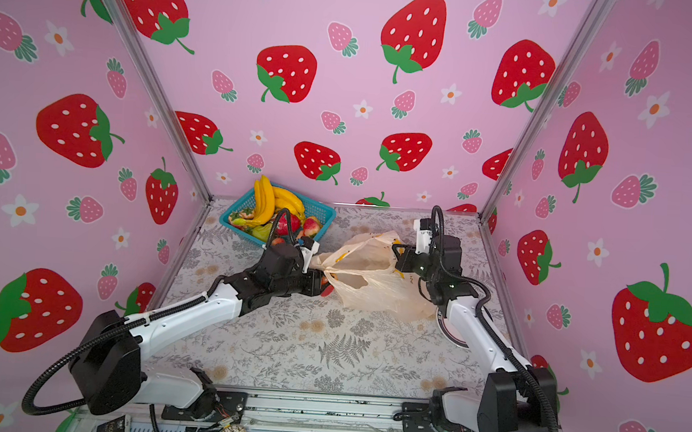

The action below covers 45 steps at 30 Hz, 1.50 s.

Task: Place the fake fruits into the plastic bag and tie a complex knot
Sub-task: 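Carry the red apple into the bag mouth with the left gripper and release it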

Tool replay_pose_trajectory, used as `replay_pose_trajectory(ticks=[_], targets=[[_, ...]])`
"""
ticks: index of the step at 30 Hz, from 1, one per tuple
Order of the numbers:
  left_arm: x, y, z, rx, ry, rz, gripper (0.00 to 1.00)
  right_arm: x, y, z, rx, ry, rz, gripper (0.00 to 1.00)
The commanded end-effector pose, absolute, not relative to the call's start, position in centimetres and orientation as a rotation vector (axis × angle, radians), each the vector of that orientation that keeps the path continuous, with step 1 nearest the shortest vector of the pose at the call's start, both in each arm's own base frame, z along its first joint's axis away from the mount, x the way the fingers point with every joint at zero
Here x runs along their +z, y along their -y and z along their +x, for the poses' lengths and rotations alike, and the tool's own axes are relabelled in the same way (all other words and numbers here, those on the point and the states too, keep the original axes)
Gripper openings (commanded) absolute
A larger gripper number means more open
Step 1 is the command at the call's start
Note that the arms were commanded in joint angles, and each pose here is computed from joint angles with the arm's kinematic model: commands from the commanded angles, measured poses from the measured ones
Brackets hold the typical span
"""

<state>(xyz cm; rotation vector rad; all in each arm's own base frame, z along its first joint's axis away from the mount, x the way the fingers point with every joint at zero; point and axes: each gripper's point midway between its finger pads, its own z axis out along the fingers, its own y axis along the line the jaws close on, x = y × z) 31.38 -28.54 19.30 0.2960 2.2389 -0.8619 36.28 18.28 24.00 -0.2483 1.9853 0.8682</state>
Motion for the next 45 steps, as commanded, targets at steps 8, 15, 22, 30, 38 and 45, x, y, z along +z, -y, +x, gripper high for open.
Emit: replay_pose_trajectory(ticks=[8,15,22,30,38,45], targets=[[23.0,34.4,37.1,-1.044,-2.082,0.221,0.32,24.7,-19.1,35.5,0.931,-1.957,-0.308,0.0],[18.2,38.9,36.9,-1.069,-2.181,0.293,0.33,24.6,-19.1,35.3,0.945,-1.951,-0.3,0.0],[14.5,38.9,37.1,-1.016,-2.24,0.313,0.45,25.0,-18.6,35.3,0.909,-1.935,-0.285,0.0],[15.1,38.1,36.6,-0.98,-2.216,0.362,0.59,25.0,-18.4,35.4,0.887,-1.934,-0.281,0.0],[16.0,36.9,35.8,-0.977,-2.197,0.392,0.66,24.8,-18.2,35.5,0.87,-1.941,-0.279,0.0],[18.7,34.9,32.6,-1.071,-2.123,0.515,0.65,24.7,-17.4,35.8,0.814,-1.942,-0.256,0.0]])
